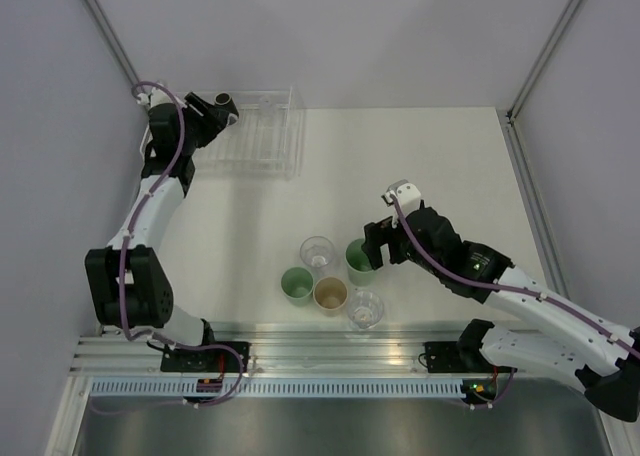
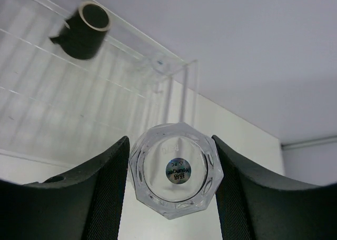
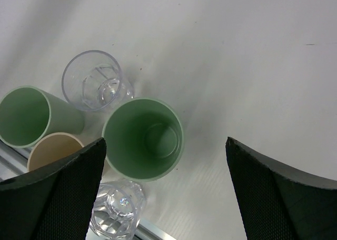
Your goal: Unload the cups from the dish rack
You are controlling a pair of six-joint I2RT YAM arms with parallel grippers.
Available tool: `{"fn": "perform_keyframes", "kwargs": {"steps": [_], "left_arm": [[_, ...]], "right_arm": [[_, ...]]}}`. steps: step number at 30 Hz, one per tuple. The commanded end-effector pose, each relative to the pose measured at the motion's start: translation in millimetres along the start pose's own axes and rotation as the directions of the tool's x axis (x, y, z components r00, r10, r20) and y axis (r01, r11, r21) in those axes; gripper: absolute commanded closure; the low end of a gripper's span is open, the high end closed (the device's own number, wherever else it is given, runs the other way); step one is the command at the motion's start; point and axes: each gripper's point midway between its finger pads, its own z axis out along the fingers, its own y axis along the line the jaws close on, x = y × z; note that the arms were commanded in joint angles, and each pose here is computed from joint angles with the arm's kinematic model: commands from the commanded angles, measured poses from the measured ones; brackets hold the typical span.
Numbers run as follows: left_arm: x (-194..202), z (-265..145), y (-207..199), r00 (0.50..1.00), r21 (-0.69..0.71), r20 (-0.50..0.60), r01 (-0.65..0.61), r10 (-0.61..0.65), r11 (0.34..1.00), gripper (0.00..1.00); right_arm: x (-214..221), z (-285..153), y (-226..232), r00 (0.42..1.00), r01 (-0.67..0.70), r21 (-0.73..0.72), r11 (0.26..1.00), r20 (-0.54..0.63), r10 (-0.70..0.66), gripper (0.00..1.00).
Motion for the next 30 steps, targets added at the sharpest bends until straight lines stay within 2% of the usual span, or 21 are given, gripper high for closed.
{"fn": "perform_keyframes", "kwargs": {"steps": [1,2,3,4,5,6,8,9,10,11,12,13,14,15,16,17,19,20,25,30], "left_arm": [[13.2,-38.6,-55.1,0.968,0.205,-0.106,0.244,-0.227,0.948,0.98],[29.4,-55.2,-54.4,0.954,0.224,-0.151,0.289,-0.26,0.931,0.98],[29.4,-71.4,-78.7,0.928,0.342,-0.206,0.365,-0.31,0.866,0.98],[38.2,-81.1,-82.2,0.908,0.372,-0.248,0.41,-0.337,0.833,0.98],[69.6,-96.0,-85.9,0.837,0.346,-0.362,0.529,-0.41,0.775,0.98],[69.7,-114.5,-105.0,0.835,0.455,-0.405,0.538,-0.373,0.709,0.98],[99.6,-135.5,-107.8,0.775,0.464,-0.511,0.613,-0.372,0.64,0.98],[99.5,-152.5,-120.3,0.752,0.511,-0.559,0.644,-0.35,0.568,0.98],[104.1,-162.1,-124.8,0.74,0.529,-0.585,0.658,-0.331,0.536,0.98],[117.6,-172.1,-124.8,0.673,0.479,-0.652,0.722,-0.349,0.499,0.98],[124.3,-177.7,-125.0,0.649,0.47,-0.68,0.743,-0.341,0.477,0.98],[124.4,-192.2,-130.2,0.664,0.522,-0.684,0.734,-0.301,0.434,0.98],[130.7,-202.0,-136.3,0.617,0.493,-0.732,0.773,-0.289,0.4,0.98],[132.9,-210.4,-139.7,0.606,0.498,-0.747,0.783,-0.274,0.372,0.98],[137.5,-218.1,-140.5,0.603,0.512,-0.756,0.787,-0.255,0.343,0.98],[143.2,-227.7,-146.2,0.571,0.493,-0.788,0.809,-0.231,0.319,0.98],[151.8,-235.2,-146.4,0.546,0.481,-0.809,0.827,-0.217,0.29,0.98],[158.0,-239.0,-148.8,0.516,0.452,-0.831,0.844,-0.208,0.288,0.98],[168.6,-246.3,-143.3,0.518,0.45,-0.831,0.84,-0.203,0.304,0.98],[171.0,-257.0,-148.3,0.509,0.448,-0.841,0.845,-0.182,0.292,0.98]], "right_arm": [[-38.6,-7.5,-8.2,0.979,-0.085,0.04,0.996,0.189,0.076,0.02],[-42.2,-8.2,-14.9,0.974,-0.099,0.075,0.992,0.213,0.081,0.02],[-44.7,-8.4,-17.4,0.97,-0.11,0.087,0.99,0.225,0.088,0.02],[-47.6,-7.4,-17.1,0.968,-0.113,0.086,0.99,0.235,0.09,0.02],[-47.1,-2.8,-15.4,0.97,-0.108,0.08,0.991,0.227,0.087,0.02],[-47.3,0.6,-13.4,0.971,-0.105,0.072,0.992,0.222,0.086,0.02],[-48.0,10.7,-8.3,0.973,-0.097,0.05,0.994,0.213,0.084,0.02],[-45.9,14.5,-2.2,0.975,-0.091,0.016,0.996,0.204,0.086,0.02],[-52.0,17.1,4.0,0.97,-0.094,-0.016,0.995,0.226,0.095,0.02],[-53.1,20.3,7.5,0.968,-0.093,-0.039,0.995,0.229,0.1,0.02],[-49.8,22.7,17.6,0.97,-0.084,-0.098,0.992,0.219,0.104,0.02],[-59.3,22.8,23.8,0.959,-0.082,-0.138,0.987,0.258,0.116,0.02],[-62.9,22.5,28.7,0.954,-0.079,-0.169,0.983,0.272,0.123,0.02],[-59.9,23.5,33.6,0.956,-0.066,-0.196,0.978,0.267,0.118,0.02],[-72.8,20.2,44.4,0.941,-0.048,-0.255,0.966,0.312,0.129,0.02],[-73.5,21.9,49.3,0.941,-0.035,-0.278,0.96,0.314,0.125,0.02],[-80.7,20.6,60.2,0.937,-0.003,-0.329,0.944,0.328,0.117,0.02],[-80.3,24.4,64.0,0.941,0.003,-0.34,0.94,0.32,0.113,0.02],[-95.2,28.3,73.5,0.931,0.034,-0.371,0.928,0.349,0.105,0.02],[-98.5,38.8,81.6,0.935,0.042,-0.394,0.918,0.34,0.103,0.02]]}}
